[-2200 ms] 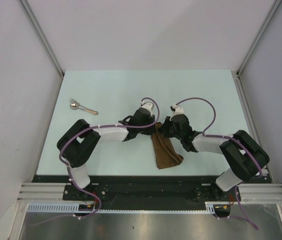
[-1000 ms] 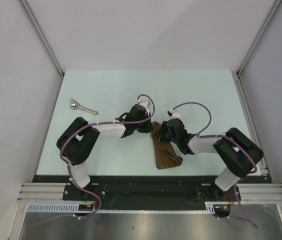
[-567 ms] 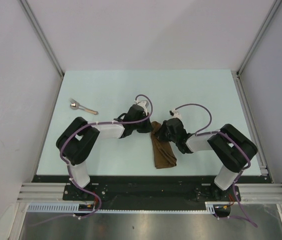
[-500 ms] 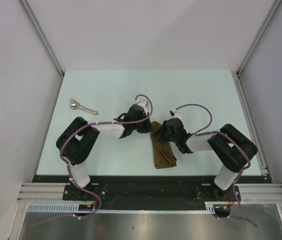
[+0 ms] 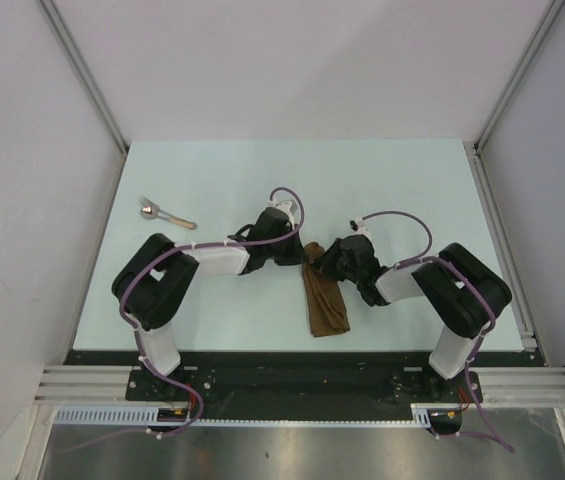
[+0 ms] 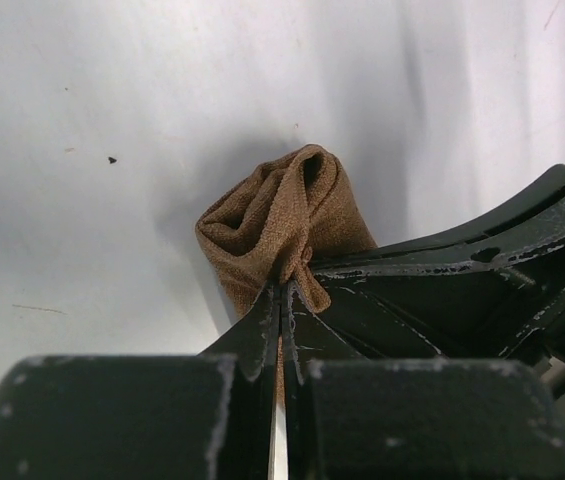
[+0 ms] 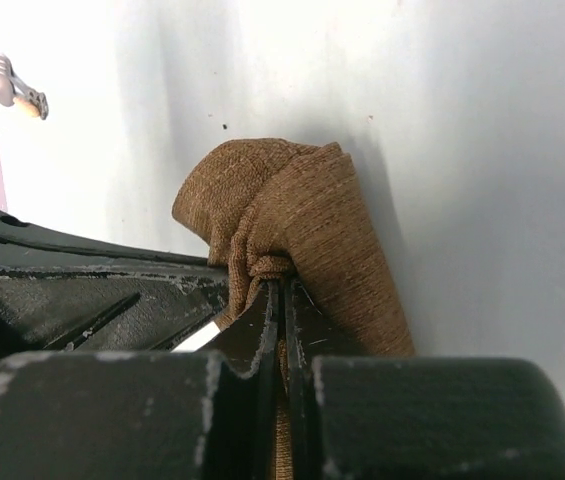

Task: Fold the napkin into a case and place the utensils inside
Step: Grasp the top corner of the smaller rectangle folded napkin from the folded napkin.

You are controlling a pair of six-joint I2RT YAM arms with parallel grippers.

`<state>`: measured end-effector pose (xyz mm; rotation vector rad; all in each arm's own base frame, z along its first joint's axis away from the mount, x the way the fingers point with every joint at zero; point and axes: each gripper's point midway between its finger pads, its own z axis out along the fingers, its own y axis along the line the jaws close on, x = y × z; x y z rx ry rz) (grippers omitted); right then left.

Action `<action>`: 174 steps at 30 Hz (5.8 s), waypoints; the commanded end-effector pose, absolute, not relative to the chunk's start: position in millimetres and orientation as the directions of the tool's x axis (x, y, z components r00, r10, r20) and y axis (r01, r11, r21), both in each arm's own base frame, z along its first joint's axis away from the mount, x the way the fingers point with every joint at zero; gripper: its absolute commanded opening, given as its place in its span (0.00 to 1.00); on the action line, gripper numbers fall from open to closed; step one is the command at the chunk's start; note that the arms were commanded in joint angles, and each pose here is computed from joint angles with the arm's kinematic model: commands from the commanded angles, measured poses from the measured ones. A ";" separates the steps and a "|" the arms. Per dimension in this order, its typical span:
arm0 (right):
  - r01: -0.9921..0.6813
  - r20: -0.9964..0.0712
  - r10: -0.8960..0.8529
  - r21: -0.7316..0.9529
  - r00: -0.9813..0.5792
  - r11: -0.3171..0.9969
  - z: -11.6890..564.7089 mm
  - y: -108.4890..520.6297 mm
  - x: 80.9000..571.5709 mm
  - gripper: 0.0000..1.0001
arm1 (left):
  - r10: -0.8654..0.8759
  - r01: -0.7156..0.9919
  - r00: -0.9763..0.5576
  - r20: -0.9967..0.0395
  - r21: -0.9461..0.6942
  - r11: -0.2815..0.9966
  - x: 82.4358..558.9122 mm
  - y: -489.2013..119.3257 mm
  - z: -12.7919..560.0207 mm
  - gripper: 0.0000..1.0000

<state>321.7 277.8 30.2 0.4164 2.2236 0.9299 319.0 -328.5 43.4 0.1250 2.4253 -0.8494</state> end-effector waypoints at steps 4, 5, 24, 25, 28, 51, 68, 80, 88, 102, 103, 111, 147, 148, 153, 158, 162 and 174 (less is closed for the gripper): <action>-0.051 -0.577 0.489 0.679 -0.655 0.732 30.7 291.2 331.1 0.00 | -0.091 0.288 -0.858 -0.505 -0.620 0.730 320.7 -348.4 81.9 0.00; -0.083 -0.623 0.444 0.633 -0.644 0.770 30.1 295.7 330.6 0.00 | -0.095 0.282 -0.863 -0.496 -0.628 0.725 320.9 -348.9 83.9 0.00; -0.390 -0.945 -0.023 0.112 -0.325 0.914 93.3 318.6 349.3 0.00 | -0.116 0.198 -0.917 -0.382 -0.688 0.698 308.4 -351.9 70.8 0.00; -0.414 -0.952 -0.038 0.096 -0.304 0.905 96.2 323.2 348.2 0.00 | -0.113 0.198 -0.919 -0.378 -0.690 0.697 308.1 -352.6 70.0 0.00; -0.460 -0.958 -0.050 0.089 -0.281 0.883 95.6 328.7 344.3 0.00 | -0.106 0.208 -0.918 -0.381 -0.693 0.691 310.0 -355.6 74.4 0.00; -0.510 -0.872 0.089 0.362 -0.482 0.780 84.6 313.4 328.2 0.29 | -0.090 0.210 -0.921 -0.378 -0.680 0.702 320.5 -331.2 71.7 0.00; -0.438 -0.747 0.239 0.583 -0.620 0.684 99.3 293.7 320.9 0.23 | -0.090 0.197 -0.924 -0.372 -0.664 0.721 320.6 -323.9 64.1 0.00; -0.319 -0.656 0.284 0.642 -0.700 0.697 63.9 276.1 333.8 0.02 | -0.086 0.198 -0.924 -0.372 -0.660 0.725 319.6 -321.9 62.9 0.00; -0.314 -0.620 0.283 0.675 -0.731 0.668 47.6 287.8 329.5 0.01 | -0.083 0.204 -0.923 -0.375 -0.661 0.722 321.0 -322.7 64.0 0.00; -0.216 -0.482 0.426 0.816 -0.766 0.536 48.0 315.4 323.6 0.00 | -0.078 0.192 -0.928 -0.364 -0.648 0.737 316.0 -322.1 54.5 0.00; -0.171 -0.454 0.491 0.839 -0.743 0.517 51.3 313.0 329.6 0.00 | -0.072 0.192 -0.932 -0.356 -0.649 0.736 313.5 -324.3 53.3 0.00; -0.141 -0.437 0.500 0.840 -0.747 0.524 42.3 308.6 329.1 0.00 | -0.075 0.177 -0.906 -0.417 -0.535 0.826 322.8 -300.3 59.4 0.32; -0.164 -0.452 0.456 0.824 -0.766 0.542 36.2 308.7 317.1 0.00 | 0.077 0.246 -0.874 -0.480 -0.301 0.921 340.2 -293.6 51.4 0.17; -0.162 -0.453 0.455 0.823 -0.767 0.544 35.2 307.6 316.8 0.00 | 0.076 0.247 -0.874 -0.480 -0.306 0.919 340.3 -294.7 51.0 0.18; -0.153 -0.449 0.461 0.823 -0.765 0.546 33.7 302.8 317.1 0.00 | 0.081 0.241 -0.880 -0.468 -0.292 0.925 339.2 -292.1 44.7 0.20; -0.159 -0.449 0.459 0.825 -0.767 0.542 34.9 304.1 317.2 0.00 | 0.083 0.241 -0.880 -0.469 -0.289 0.927 339.7 -291.8 42.6 0.20; -0.171 -0.449 0.451 0.829 -0.771 0.533 36.3 307.6 317.2 0.00 | 0.083 0.245 -0.880 -0.468 -0.297 0.923 338.6 -292.9 44.9 0.01; -0.204 -0.468 0.429 0.823 -0.773 0.530 47.7 307.9 316.0 0.00 | 0.051 0.312 -0.875 -0.481 -0.482 0.818 320.3 -304.7 81.1 0.00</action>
